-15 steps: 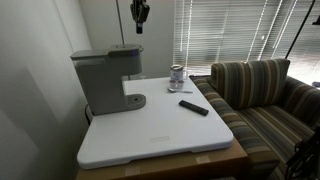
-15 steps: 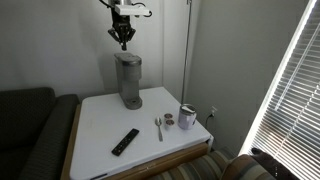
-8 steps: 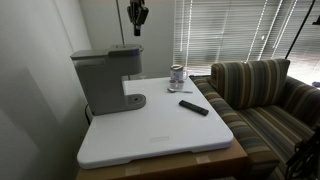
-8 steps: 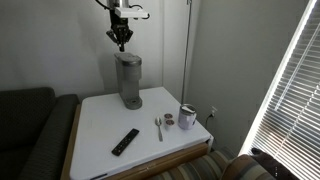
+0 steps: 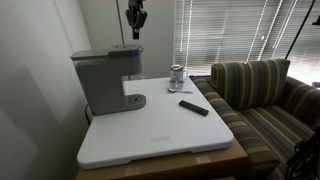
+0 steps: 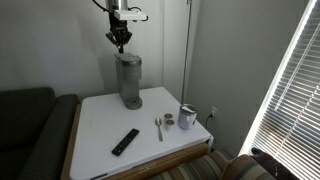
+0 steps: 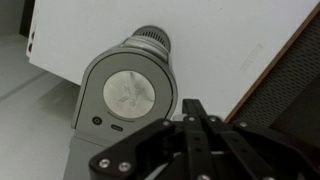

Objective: Press the button atop the coffee maker

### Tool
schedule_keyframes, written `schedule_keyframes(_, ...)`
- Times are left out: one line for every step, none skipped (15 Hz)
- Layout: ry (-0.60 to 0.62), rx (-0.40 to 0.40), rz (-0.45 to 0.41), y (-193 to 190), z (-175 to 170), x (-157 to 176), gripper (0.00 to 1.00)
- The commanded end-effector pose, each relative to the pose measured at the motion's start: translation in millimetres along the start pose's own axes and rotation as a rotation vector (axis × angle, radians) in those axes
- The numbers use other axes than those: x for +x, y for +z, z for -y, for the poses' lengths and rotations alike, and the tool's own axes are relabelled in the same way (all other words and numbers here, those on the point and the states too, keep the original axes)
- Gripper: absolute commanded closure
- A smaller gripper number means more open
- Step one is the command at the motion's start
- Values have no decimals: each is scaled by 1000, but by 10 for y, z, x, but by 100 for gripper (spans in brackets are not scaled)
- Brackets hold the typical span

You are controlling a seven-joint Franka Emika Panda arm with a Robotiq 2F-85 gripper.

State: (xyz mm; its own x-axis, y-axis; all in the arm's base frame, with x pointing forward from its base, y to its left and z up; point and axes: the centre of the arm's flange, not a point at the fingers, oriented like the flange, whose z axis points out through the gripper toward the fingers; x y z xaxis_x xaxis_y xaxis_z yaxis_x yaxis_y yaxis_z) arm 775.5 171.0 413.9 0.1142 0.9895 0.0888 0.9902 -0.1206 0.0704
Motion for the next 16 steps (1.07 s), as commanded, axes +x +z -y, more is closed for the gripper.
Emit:
schedule_keyframes(0, -1, -1, 11, -3, -2, 100)
schedule_keyframes(6, -9, -4, -7, -4, -36, 100)
schedule_keyframes(4, -14, -3, -25, -42, -55, 100)
schedule_keyframes(2, -16, -4, -47, -121, -82, 100)
schedule_keyframes(6, -16, -8, -66, -188, -108, 100)
schedule_keyframes(2, -15, -8, -92, -262, -142, 100)
schedule_keyframes(4, -19, -5, -112, -310, -176, 100)
schedule_keyframes(4, -17, -7, -143, -374, -214, 100)
schedule_keyframes(4, -19, -9, -161, -420, -247, 100)
schedule_keyframes(0, -13, -7, -194, -478, -265, 100)
schedule_keyframes(-5, -11, -4, -203, -505, -276, 100)
schedule_keyframes(-11, -11, 0, -213, -527, -269, 100)
schedule_keyframes(-18, -11, 2, -216, -540, -259, 100)
schedule_keyframes(-26, -13, 5, -212, -566, -229, 100)
schedule_keyframes(-38, -14, 2, -206, -589, -202, 100)
schedule_keyframes(-53, -20, -3, -205, -619, -174, 100)
